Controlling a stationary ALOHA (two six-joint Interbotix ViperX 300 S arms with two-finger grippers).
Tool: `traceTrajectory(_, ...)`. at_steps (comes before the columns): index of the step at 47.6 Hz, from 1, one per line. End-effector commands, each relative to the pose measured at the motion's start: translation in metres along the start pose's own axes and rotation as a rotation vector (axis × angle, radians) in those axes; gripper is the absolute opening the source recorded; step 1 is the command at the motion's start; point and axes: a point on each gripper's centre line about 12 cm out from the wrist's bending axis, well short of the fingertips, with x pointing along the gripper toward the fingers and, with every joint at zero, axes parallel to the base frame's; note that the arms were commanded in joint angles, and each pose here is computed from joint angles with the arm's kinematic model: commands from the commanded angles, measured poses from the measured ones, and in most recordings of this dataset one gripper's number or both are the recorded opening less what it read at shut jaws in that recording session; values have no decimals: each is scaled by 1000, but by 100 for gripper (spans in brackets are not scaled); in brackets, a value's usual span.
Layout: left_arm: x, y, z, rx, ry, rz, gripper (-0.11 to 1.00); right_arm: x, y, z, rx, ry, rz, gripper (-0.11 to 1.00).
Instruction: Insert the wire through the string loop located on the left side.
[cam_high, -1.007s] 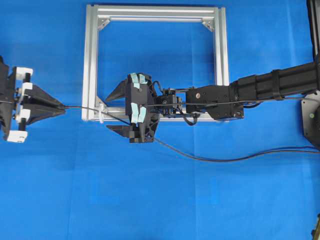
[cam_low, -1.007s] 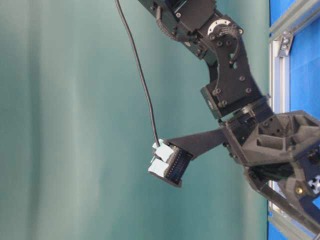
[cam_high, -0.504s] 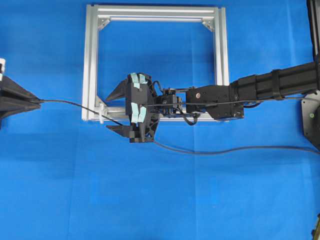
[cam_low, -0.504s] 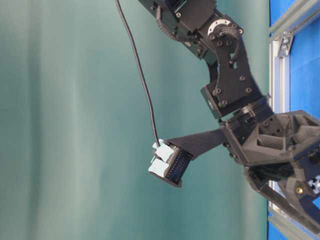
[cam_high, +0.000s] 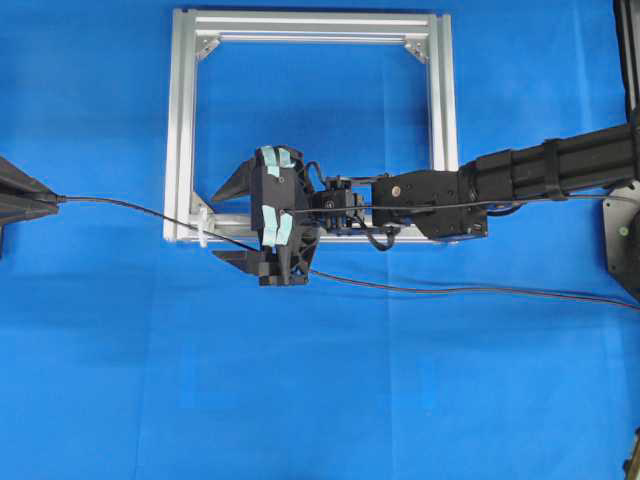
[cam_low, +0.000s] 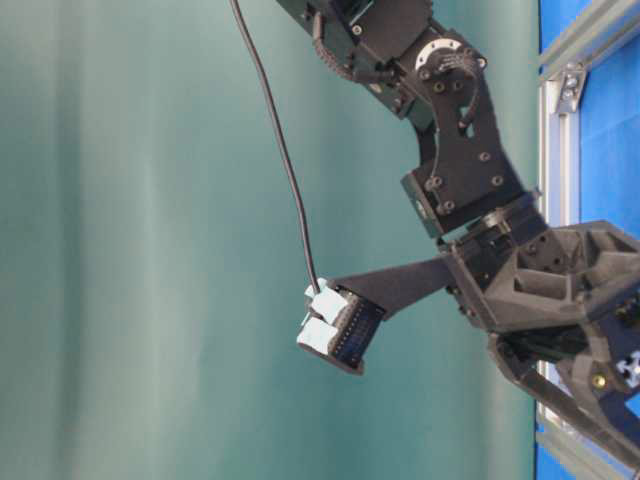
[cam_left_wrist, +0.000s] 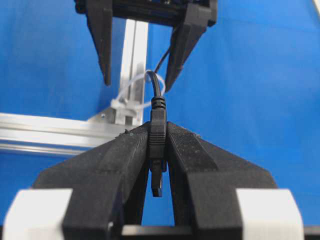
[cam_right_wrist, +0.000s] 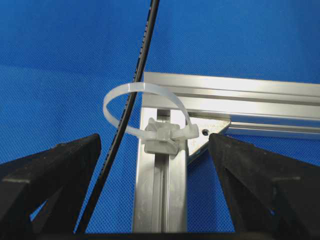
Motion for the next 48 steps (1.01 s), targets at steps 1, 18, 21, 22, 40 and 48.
traceTrajectory(1, 3, 0, 5, 2, -10, 3, 7, -5, 2, 21, 4, -54, 4, 98)
traceTrajectory(18, 6, 0, 3, -2, -11, 1, 8, -5, 2, 20, 1, -52, 4, 98)
traceTrajectory(21, 6, 0, 3, -7, -14, 1, 8, -5, 1, 21, 1, -54, 3, 98)
traceTrajectory(22, 6, 0, 4, -10, -17, 0, 8, -4, 2, 20, 1, -52, 4, 98)
traceTrajectory(40, 6, 0, 2, -14, -11, 1, 90, -5, 2, 21, 1, -54, 4, 98)
traceTrajectory(48, 6, 0, 3, -13, -15, 0, 87, -9, 2, 30, 9, -68, 3, 98)
